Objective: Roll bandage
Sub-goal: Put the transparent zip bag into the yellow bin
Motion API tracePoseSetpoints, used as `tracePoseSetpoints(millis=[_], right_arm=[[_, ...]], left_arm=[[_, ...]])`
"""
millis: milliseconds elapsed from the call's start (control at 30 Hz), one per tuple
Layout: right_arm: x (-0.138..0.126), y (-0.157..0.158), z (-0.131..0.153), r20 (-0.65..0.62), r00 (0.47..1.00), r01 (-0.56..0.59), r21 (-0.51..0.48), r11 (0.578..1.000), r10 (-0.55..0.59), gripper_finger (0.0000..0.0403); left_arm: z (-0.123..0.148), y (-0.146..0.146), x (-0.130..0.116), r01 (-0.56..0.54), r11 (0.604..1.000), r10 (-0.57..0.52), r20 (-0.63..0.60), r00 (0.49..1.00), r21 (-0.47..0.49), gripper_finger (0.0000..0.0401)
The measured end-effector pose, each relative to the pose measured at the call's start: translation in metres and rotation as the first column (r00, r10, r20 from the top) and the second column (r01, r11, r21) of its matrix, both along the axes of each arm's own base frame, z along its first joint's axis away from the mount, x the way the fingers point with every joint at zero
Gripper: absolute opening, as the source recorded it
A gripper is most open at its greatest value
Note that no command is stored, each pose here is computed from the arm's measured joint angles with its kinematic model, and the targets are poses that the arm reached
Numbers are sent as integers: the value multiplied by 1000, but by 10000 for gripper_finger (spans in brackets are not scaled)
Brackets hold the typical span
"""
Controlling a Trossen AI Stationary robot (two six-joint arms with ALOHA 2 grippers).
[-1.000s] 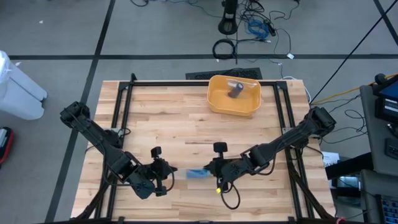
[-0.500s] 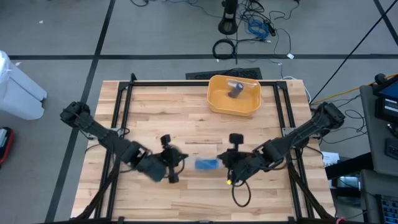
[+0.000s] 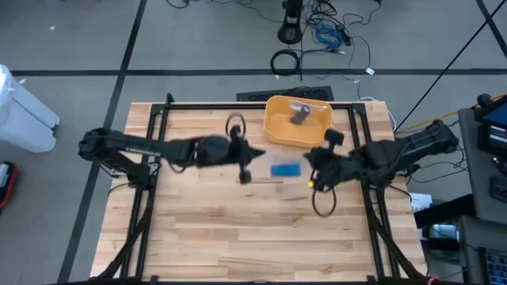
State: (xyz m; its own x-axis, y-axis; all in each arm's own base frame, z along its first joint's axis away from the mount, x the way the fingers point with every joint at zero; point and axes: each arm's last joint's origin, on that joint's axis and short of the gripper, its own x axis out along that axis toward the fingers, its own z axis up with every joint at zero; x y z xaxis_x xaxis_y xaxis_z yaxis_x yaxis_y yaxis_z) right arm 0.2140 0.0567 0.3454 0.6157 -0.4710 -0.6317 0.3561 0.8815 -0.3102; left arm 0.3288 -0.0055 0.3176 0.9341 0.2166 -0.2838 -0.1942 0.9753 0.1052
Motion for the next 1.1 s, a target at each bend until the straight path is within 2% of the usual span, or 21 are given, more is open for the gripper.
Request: tracePoseSetpoints(millis=[267, 467, 767, 1000, 1100], right_arm=[[-16, -40, 15, 13, 995, 99, -40, 994, -99, 0], [-16, -68, 19, 5, 983, 181, -82, 980, -181, 0], [-18, -100, 14, -38, 955, 289, -101, 952, -294, 0], [-22, -121, -10, -115, 919, 368, -91, 925, -377, 0], [-25, -129, -24, -144, 898, 406, -92, 909, -415, 0]], left_arm=[[14, 68, -2, 9, 999, -4, 154, 988, -31, 0], [6, 107, 5, 19, 1000, -16, 206, 978, -13, 0], [-6, 144, 37, -11, 1000, 15, 190, 982, -22, 0], [-22, 175, 60, -14, 1000, 12, 153, 988, 11, 0], [-36, 187, 69, -14, 1000, 14, 125, 992, -5, 0]])
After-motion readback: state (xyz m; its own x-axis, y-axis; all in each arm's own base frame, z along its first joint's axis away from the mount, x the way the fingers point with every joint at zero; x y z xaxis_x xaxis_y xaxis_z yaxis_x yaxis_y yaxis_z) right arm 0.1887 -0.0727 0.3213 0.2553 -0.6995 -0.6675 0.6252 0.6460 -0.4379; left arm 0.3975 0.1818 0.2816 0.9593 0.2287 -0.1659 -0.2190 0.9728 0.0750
